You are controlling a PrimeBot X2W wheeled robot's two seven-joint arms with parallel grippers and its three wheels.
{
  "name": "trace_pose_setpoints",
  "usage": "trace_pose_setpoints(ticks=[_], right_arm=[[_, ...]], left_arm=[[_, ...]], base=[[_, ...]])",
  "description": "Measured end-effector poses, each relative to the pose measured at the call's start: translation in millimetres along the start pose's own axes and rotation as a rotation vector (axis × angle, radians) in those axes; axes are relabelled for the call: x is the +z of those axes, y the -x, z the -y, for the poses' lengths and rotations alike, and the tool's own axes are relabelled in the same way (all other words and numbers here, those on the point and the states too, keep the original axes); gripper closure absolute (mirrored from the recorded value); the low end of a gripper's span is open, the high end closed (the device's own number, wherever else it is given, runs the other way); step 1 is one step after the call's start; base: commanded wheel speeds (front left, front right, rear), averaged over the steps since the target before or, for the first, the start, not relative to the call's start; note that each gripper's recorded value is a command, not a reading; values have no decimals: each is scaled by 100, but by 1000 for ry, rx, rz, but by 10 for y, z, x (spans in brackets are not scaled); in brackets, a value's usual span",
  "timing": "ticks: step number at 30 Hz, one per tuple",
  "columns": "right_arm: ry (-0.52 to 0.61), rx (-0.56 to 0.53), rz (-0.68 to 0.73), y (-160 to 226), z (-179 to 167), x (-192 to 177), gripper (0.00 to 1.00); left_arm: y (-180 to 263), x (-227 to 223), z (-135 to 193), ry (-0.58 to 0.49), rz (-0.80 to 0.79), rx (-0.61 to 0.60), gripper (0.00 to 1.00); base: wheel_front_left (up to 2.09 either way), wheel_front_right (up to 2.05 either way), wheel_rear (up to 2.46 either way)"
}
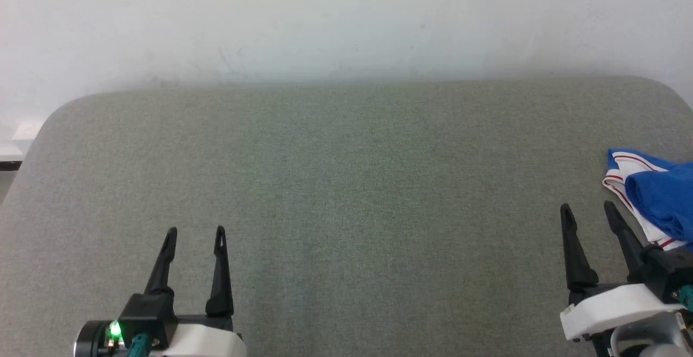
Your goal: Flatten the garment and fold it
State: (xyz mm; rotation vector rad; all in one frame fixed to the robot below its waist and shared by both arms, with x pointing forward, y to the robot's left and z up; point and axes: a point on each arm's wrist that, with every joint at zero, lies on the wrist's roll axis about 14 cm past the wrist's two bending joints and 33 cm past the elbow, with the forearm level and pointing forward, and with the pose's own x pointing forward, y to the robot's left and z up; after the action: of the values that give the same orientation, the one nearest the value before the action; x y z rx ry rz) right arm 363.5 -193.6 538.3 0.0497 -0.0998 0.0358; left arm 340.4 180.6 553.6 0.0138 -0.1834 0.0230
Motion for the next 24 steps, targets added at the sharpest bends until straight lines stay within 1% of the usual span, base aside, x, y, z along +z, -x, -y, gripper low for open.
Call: trace_pose_setpoints(ticks=[8,20,21,24], right_arm=[[-2,-20,-1,106,58,-136,0],[13,-15,-25,115,47,-236,0],[13,-14,-27,115,45,-239,100],[13,-13,-28,115,40,-242,100]], left_arm=[[70,-152,61,51,-49,7,0],[50,-228,54,72,-64,13,0],[49,-230,57,74,-66,13,100],[49,-230,59,74,-66,12,100]], base=[[0,0,0],[0,0,0],[0,0,0],[0,0,0]])
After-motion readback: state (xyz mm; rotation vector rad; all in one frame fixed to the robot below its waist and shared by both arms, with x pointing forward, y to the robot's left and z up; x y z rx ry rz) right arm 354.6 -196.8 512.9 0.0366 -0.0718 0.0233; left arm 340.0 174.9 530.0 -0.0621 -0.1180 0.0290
